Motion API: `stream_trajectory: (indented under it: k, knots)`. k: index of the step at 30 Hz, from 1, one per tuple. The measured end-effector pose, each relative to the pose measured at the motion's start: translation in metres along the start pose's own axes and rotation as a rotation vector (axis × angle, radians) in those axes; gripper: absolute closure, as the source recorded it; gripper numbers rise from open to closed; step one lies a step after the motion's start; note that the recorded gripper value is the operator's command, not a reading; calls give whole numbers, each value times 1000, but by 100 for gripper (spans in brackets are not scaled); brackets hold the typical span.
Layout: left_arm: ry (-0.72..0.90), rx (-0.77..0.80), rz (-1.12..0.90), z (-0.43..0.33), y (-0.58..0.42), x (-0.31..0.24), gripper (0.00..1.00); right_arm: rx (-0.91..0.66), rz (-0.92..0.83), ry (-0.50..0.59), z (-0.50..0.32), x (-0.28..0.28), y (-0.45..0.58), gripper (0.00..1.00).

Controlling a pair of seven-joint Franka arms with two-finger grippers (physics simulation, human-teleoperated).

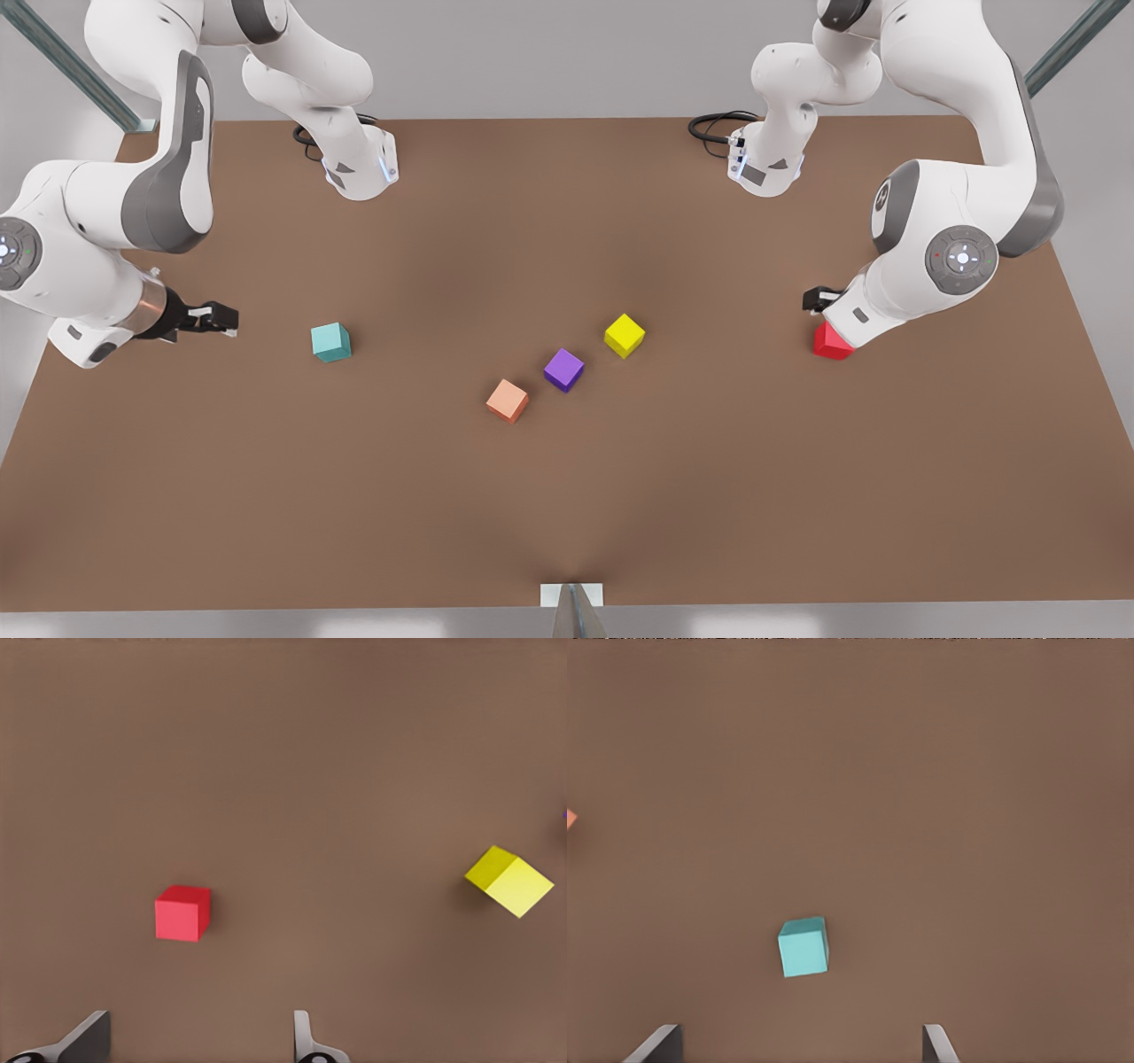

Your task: Pick up red wooden cube and pass to hand red wooden cube and place in blue wooden cube

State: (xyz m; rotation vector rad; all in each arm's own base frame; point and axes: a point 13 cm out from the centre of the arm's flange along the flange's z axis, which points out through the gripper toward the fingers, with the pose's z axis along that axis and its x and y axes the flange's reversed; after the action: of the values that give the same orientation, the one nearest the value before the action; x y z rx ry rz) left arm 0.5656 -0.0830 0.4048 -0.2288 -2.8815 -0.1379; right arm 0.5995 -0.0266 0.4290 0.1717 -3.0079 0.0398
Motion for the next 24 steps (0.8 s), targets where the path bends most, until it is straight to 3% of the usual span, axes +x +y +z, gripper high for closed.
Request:
stream_trajectory:
  k: [3,8,13,24]
  knots:
    - [18,-1,-3,17,4,-3,0,0,-4,-4,1,-2,0,0]
    - [123,23,-92,172,69,-7,0,-1,-7,-7,2,-2,0,0]
    - [56,39,-105,266,123,-5,0,-1,-11,-6,4,-3,0,0]
    - [-41,43,115,317,125,-12,0,-2,-18,-1,7,-2,1,0]
